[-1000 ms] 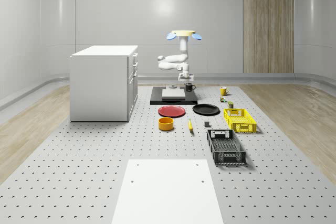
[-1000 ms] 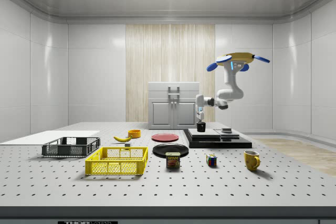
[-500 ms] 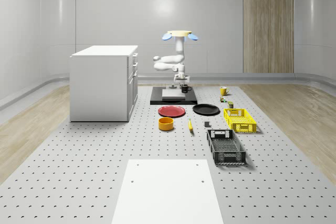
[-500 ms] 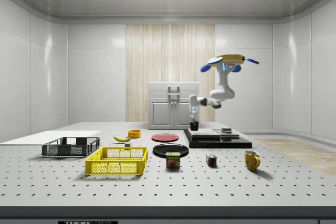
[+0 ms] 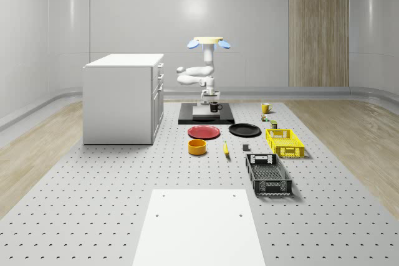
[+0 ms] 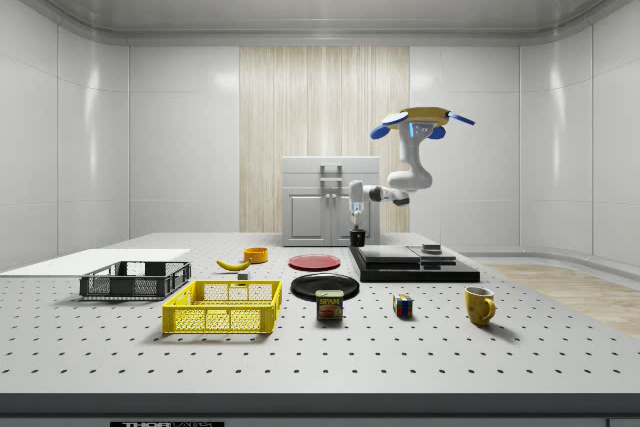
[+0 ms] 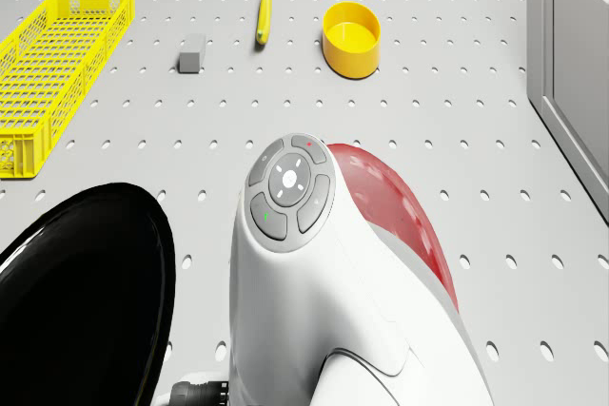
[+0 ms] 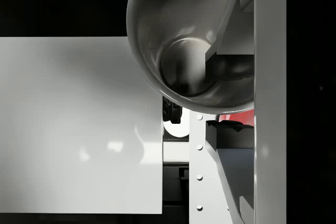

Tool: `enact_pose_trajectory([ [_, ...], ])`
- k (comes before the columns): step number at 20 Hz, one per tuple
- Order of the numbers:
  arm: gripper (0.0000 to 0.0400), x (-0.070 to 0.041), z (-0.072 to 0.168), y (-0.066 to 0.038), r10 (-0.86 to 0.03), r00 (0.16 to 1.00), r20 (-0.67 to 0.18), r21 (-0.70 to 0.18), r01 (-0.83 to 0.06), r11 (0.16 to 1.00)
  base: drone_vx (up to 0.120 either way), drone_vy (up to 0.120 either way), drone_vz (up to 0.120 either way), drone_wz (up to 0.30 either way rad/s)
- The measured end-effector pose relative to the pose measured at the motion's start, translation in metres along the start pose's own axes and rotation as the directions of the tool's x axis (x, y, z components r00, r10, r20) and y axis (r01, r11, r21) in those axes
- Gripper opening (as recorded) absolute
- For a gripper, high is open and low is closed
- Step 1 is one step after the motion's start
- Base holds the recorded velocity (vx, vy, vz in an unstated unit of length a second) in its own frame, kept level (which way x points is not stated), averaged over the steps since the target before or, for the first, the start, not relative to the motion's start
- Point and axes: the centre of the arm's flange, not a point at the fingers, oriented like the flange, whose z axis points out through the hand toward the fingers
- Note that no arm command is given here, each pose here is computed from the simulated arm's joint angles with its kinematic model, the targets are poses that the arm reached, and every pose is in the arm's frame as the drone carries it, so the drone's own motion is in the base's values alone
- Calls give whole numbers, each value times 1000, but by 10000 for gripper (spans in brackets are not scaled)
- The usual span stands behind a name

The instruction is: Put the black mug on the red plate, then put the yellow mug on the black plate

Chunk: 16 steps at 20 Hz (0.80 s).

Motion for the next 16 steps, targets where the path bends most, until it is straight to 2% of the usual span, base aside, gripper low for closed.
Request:
enact_pose_trajectory([
  [8, 110, 0, 0, 0, 0, 1000, 0, 0, 0, 1000, 120, -120, 0, 0],
  [12, 110, 0, 0, 0, 0, 1000, 0, 0, 0, 1000, 120, -10, -10, 0],
  [16, 110, 0, 0, 0, 0, 1000, 0, 0, 0, 1000, 120, 0, -120, 0],
])
